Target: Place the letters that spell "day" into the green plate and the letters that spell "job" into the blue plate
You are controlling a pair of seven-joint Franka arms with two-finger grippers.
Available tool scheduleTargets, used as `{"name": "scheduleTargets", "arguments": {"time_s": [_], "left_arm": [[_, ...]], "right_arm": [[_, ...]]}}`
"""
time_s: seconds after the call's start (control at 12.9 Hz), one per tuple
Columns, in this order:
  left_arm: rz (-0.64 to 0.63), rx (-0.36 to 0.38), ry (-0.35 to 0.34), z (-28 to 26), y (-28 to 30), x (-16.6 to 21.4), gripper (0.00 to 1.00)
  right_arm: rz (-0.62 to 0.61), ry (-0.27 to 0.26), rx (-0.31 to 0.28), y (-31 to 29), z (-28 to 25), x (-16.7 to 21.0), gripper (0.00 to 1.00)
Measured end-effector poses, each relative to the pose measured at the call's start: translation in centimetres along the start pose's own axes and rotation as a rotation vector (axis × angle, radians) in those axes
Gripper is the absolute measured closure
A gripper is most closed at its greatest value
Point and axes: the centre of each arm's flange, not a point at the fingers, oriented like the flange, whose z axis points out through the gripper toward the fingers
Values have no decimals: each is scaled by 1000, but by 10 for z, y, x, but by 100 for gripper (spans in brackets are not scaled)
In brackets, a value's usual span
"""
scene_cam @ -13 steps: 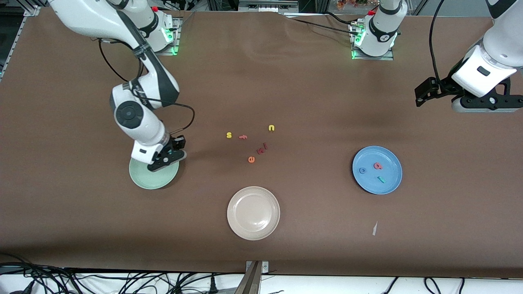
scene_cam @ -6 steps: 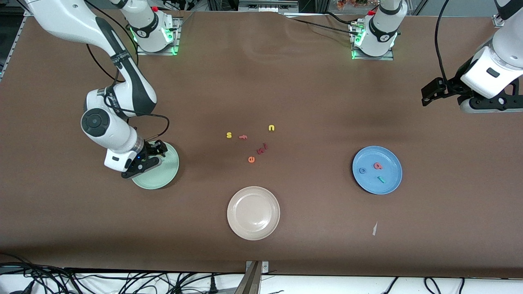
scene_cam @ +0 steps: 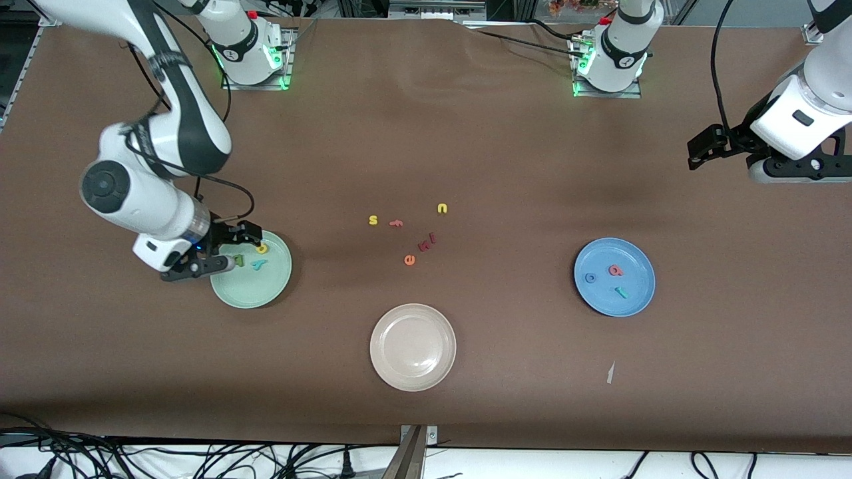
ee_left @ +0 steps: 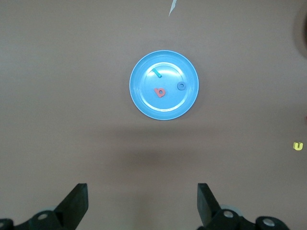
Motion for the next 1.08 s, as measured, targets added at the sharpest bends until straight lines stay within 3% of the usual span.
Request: {"name": "scheduleTargets", "arguments": {"time_s": [0.23, 0.39, 0.77, 1.08], "left_arm": [[0, 0, -5, 0, 0, 0, 0], [1, 0, -6, 0, 0, 0, 0], [2, 1, -6, 0, -1, -1, 0], [3, 1, -9, 0, -1, -1, 0]], "right_arm": [[61, 2, -24, -7, -91, -27, 0], [73, 17, -37, -9, -125, -45, 0], [89, 23, -31, 1, -126, -36, 0], [91, -3, -22, 3, -109, -23, 0]]}}
